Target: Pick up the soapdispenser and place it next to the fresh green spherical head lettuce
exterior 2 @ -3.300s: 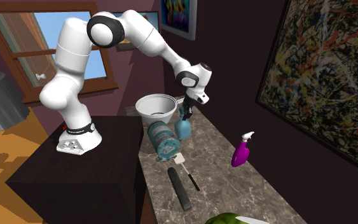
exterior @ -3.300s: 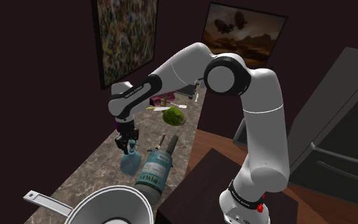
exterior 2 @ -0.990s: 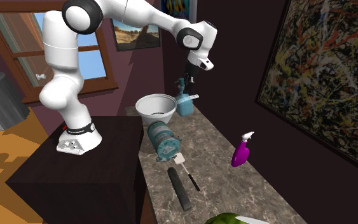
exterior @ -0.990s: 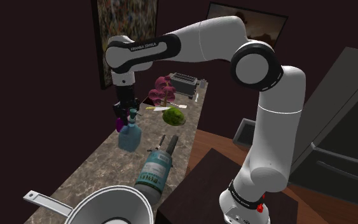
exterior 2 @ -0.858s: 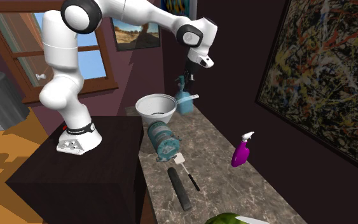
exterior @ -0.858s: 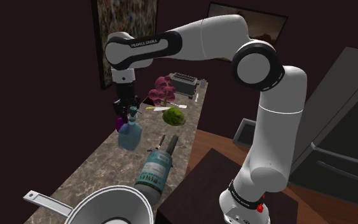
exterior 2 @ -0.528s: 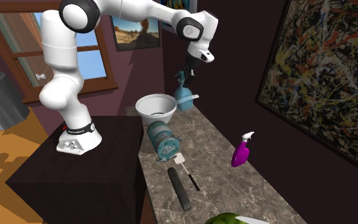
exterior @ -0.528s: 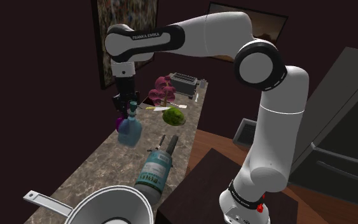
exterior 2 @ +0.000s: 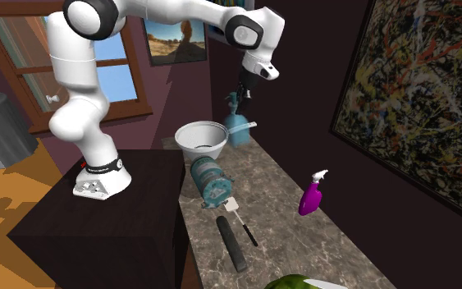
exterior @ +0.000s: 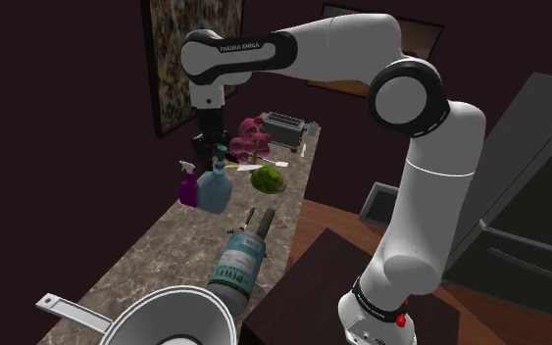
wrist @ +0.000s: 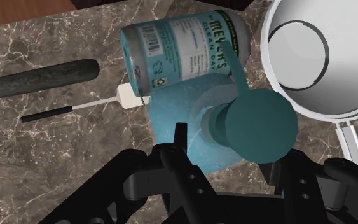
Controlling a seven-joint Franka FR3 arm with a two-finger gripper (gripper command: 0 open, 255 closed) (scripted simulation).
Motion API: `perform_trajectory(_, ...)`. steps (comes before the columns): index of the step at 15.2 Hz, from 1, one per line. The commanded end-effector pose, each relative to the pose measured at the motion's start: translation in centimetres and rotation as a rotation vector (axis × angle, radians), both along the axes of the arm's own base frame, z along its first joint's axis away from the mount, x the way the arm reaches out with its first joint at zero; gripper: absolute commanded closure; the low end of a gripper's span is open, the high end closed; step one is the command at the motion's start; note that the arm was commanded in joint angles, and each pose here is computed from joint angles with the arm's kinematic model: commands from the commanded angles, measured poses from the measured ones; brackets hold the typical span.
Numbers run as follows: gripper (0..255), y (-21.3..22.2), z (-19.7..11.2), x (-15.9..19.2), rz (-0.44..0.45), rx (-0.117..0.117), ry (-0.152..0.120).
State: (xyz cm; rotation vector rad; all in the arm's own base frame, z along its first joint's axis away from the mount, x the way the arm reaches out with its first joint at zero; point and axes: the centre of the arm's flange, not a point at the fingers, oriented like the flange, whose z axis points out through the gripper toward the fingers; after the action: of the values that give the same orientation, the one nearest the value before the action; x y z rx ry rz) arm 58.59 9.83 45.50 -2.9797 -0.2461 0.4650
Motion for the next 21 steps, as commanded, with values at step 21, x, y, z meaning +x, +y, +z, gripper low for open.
perform_trajectory(21,255,-28.9,0.1,-2.3,0.001,0.001,0.0)
